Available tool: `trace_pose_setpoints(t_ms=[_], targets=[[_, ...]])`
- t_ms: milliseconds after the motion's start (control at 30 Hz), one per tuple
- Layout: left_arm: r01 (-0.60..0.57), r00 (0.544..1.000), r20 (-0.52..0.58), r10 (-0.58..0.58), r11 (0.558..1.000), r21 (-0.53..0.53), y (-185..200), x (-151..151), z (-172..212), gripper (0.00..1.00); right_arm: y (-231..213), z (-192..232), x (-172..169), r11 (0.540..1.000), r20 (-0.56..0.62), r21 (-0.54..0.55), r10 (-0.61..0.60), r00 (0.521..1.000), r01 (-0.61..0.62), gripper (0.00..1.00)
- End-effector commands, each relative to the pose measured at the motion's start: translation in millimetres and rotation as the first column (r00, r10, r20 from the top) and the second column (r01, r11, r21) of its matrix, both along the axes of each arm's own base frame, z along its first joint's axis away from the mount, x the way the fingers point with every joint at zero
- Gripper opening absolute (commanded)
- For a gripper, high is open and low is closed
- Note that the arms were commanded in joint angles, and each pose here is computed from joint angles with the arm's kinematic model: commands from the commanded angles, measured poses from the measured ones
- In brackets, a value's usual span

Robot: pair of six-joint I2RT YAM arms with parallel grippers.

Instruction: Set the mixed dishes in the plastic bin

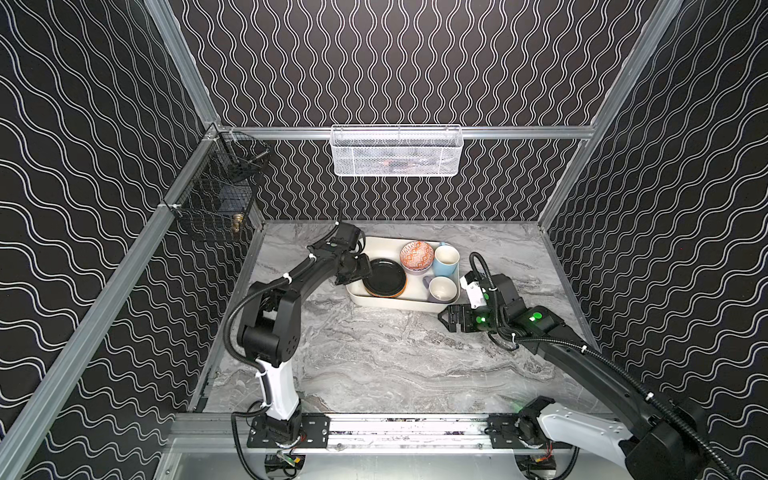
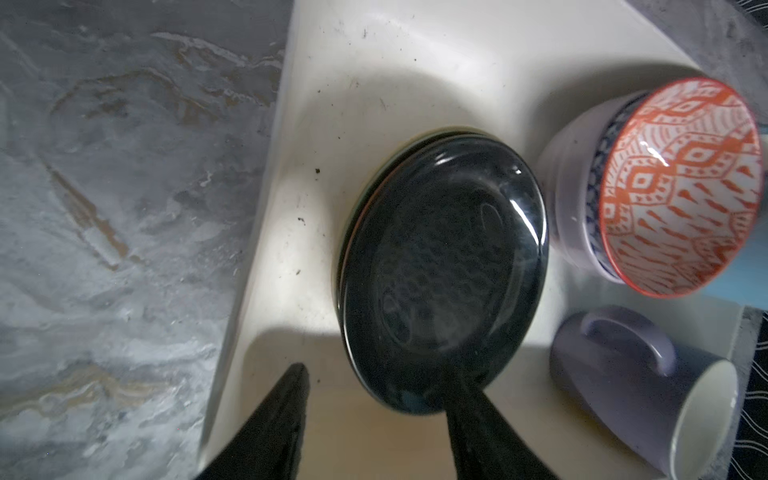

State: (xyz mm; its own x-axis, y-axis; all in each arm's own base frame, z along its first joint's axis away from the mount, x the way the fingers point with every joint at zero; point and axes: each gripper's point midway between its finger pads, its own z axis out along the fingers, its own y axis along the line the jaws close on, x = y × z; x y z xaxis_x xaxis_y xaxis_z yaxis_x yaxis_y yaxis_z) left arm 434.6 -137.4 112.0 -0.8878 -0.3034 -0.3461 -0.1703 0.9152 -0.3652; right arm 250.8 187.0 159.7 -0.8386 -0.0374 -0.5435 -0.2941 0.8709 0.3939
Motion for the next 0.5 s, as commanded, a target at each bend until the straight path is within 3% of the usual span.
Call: trace_pose_setpoints(t_ms=[0, 200, 467], targets=[[-0.01, 0.999, 0.031, 0.01, 1.0, 0.012, 6.5, -12.5, 9.0, 0.62, -1.0, 2.0, -0.4, 1.0, 0.009, -0.006, 0.006, 1.0, -0.006, 1.0], [-0.079, 0.973, 0.224, 0.054, 0.991, 0.107, 28.0, -50.7, 23.8, 0.66, -8.9, -3.1, -2.5, 0.999, 0.0, -0.03, -0.027, 1.0, 0.027, 1.0], [-0.182, 0.879, 0.473, 0.056, 0.957, 0.225, 24.7, -104.9, 25.3, 0.66, -30.9, -18.6, -9.3, 0.989, -0.016, -0.098, -0.113, 0.994, 0.111, 1.0]])
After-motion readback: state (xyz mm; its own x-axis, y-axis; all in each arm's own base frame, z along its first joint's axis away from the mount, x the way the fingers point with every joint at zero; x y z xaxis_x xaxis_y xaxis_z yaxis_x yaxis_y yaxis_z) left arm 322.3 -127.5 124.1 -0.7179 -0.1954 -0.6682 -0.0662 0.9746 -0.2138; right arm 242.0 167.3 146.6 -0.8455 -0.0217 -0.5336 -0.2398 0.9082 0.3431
